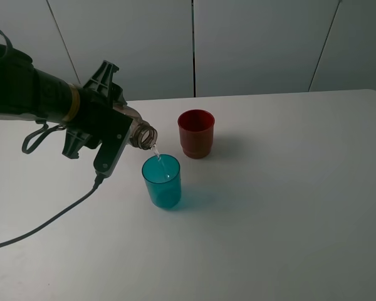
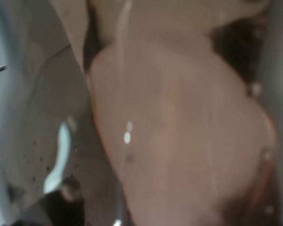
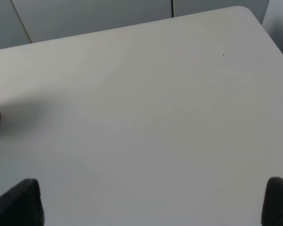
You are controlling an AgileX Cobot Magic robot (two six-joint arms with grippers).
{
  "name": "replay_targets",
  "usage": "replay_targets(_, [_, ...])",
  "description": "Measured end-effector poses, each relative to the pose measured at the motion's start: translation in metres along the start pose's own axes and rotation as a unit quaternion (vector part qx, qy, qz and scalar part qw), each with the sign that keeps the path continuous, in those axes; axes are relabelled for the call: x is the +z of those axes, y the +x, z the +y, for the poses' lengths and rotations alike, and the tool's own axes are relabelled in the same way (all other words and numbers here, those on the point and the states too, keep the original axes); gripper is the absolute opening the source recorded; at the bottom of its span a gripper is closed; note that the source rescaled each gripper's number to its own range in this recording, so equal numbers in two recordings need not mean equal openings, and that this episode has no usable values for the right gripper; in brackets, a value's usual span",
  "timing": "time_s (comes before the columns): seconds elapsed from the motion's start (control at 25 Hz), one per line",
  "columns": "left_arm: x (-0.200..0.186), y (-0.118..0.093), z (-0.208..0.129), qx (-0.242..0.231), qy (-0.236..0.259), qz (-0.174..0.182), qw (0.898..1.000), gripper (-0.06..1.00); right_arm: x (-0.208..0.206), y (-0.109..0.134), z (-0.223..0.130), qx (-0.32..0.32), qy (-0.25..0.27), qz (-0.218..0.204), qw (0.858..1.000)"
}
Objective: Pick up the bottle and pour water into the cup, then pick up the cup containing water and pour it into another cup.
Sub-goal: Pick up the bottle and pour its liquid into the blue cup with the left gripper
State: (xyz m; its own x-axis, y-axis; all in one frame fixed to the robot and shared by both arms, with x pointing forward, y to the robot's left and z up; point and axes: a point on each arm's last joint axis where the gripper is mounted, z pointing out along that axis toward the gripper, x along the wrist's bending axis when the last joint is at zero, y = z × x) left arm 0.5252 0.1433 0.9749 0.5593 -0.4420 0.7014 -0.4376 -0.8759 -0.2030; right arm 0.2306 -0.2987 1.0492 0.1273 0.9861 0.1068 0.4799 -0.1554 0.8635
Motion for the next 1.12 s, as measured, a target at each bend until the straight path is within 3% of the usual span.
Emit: replay_targets(1.12, [-0.0004,0.0013,0.0005,0.039,0.006,0.006,0.999,0.02,0.0,0.0,0.0,-0.001,0.0,0.0,1.0])
